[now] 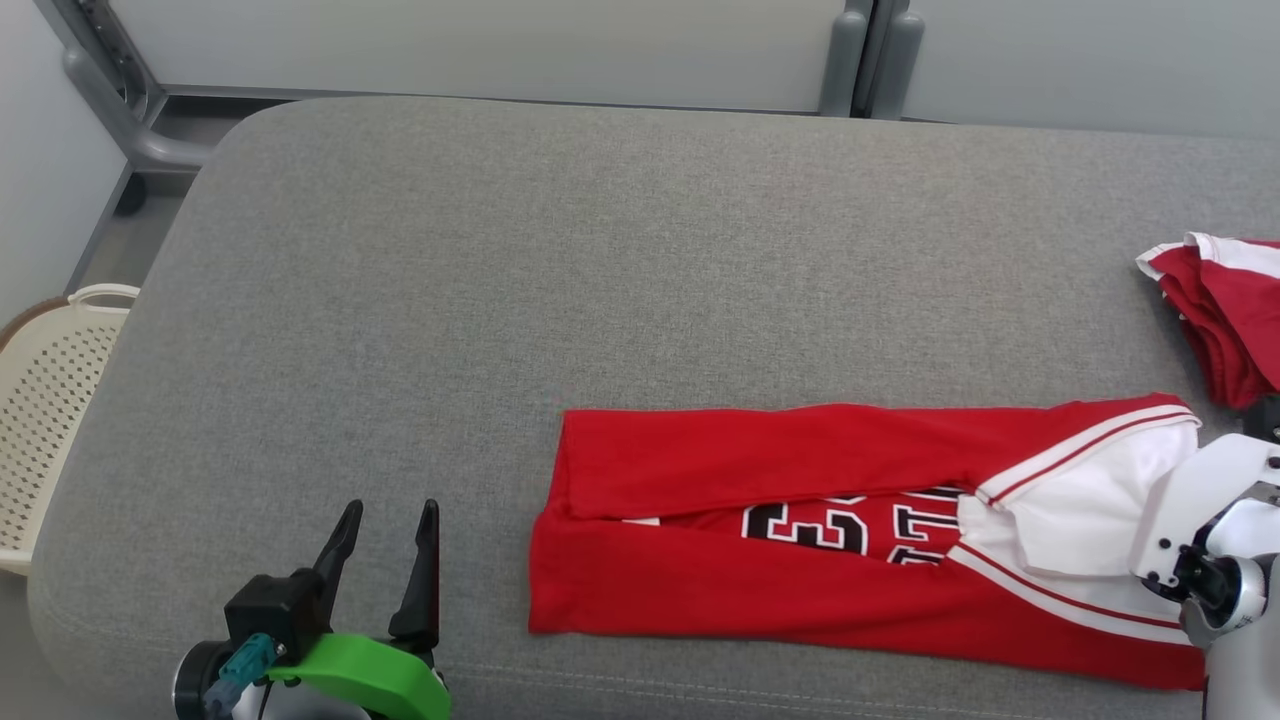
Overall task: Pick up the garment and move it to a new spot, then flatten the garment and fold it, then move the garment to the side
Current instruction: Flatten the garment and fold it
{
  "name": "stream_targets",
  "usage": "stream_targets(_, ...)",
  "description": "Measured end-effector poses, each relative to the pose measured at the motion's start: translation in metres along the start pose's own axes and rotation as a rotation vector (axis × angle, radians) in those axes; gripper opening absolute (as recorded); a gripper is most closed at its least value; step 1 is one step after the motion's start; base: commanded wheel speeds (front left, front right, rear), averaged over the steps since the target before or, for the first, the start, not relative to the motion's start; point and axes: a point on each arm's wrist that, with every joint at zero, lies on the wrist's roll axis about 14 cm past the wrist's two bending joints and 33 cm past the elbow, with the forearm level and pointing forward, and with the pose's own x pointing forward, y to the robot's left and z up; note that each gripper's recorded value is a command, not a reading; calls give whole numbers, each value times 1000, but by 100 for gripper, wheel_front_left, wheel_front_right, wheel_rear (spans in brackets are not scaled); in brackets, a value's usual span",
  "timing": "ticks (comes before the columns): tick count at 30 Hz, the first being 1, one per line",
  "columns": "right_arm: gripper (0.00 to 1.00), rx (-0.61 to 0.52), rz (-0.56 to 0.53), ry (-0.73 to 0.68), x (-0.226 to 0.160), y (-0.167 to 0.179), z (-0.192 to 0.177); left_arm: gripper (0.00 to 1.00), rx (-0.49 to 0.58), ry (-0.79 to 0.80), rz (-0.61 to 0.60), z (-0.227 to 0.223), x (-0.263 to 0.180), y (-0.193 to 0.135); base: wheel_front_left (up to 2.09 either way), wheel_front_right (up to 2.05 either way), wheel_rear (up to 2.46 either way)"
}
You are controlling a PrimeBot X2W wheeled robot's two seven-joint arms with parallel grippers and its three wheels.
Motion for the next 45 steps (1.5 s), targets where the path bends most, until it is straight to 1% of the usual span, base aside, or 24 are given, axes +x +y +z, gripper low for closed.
stream_targets(9, 0, 2, -130, -43, -25, -46, 16, 100, 0, 1, -19, 1, -3, -5, 0, 0, 0)
stream_targets(15, 0, -1, -159, -73, -34, -55, 24, 100, 1, 0, -24, 1, -4, -7, 0, 0, 0)
stream_targets(18, 0, -18, -150, -71, -36, -49, 23, 100, 2, -1, -28, 1, -5, -7, 0, 0, 0)
stream_targets(19, 0, -25, -133, -64, -36, -44, 22, 100, 1, -2, -29, 1, -6, -8, 0, 0, 0)
stream_targets(20, 0, -38, -96, -54, -36, -31, 20, 100, 1, -3, -29, 2, -7, -8, 0, 0, 0)
stream_targets(23, 0, -69, -46, -54, -36, -13, 20, 100, -4, -4, -32, 2, -7, -9, 0, 0, 0)
stream_targets(28, 0, -153, 46, -35, -37, 26, 15, 100, -6, -6, -33, 2, -8, -10, 0, 0, 0)
stream_targets(38, 0, -305, 263, -14, -45, 110, 3, 100, -15, -10, -23, 1, -11, -9, 0, 0, 0)
stream_targets(41, 0, -340, 309, -14, -47, 128, 0, 100, -18, -11, -21, 1, -12, -8, 0, 0, 0)
stream_targets(45, 0, -355, 378, 0, -47, 148, -7, 100, -19, -13, -14, 1, -13, -6, 0, 0, 0)
